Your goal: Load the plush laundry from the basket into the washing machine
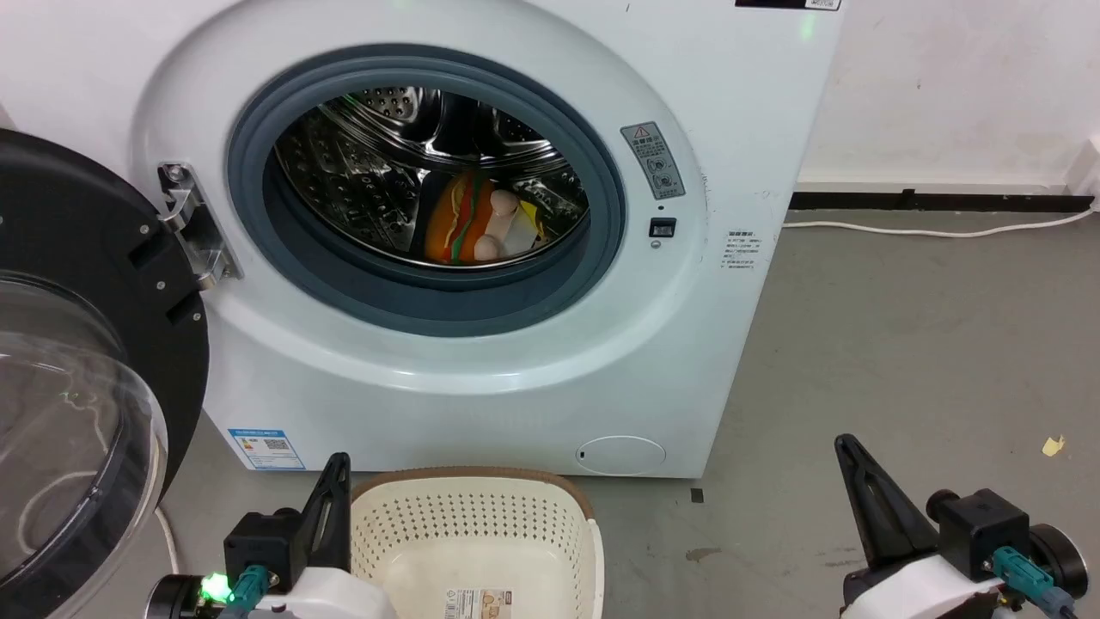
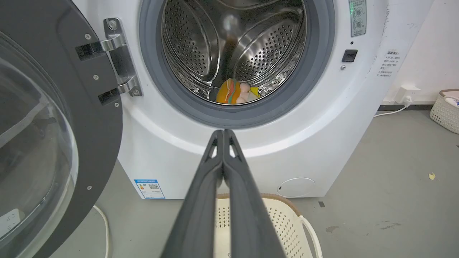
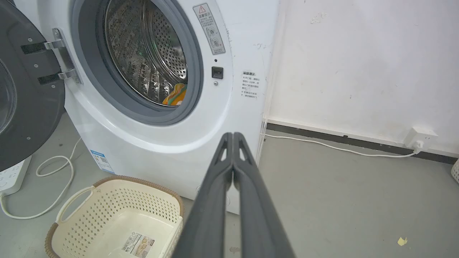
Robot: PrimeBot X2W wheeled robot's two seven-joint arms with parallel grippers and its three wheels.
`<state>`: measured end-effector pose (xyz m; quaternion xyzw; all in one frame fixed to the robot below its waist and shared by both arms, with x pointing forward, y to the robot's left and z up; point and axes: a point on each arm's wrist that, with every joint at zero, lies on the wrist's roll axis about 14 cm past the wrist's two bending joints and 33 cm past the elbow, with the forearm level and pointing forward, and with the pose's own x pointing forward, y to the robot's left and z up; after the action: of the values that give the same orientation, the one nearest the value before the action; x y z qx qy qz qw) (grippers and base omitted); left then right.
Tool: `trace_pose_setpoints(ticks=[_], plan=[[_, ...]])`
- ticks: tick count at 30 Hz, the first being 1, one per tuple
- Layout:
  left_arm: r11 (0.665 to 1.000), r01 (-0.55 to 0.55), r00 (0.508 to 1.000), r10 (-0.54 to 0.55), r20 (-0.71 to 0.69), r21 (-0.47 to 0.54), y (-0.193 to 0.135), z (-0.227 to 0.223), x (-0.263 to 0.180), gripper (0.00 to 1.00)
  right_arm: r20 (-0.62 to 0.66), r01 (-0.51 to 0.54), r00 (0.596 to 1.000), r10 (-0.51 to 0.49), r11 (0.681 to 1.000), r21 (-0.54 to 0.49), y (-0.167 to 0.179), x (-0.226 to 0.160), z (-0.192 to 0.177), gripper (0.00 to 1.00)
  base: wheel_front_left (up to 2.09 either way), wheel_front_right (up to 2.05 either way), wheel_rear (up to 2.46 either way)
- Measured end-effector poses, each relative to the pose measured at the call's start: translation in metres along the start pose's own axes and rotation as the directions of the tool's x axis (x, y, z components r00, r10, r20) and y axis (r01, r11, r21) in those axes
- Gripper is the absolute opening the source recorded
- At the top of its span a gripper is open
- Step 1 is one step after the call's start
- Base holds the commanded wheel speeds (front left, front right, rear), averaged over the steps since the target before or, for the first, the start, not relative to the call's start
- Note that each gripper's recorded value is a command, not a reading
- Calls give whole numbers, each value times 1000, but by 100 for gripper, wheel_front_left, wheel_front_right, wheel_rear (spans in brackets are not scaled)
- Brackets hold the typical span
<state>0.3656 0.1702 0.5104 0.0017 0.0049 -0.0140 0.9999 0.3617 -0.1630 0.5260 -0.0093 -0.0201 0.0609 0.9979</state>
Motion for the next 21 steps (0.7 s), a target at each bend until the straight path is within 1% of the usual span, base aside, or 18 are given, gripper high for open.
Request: trace_pose_setpoints(ticks=[21], plan=[[1000,-15,1000,15,-1,25,5,7,3,0,-35,-8,999,7,1000,-11,2,3,-3,0,0,0,0]])
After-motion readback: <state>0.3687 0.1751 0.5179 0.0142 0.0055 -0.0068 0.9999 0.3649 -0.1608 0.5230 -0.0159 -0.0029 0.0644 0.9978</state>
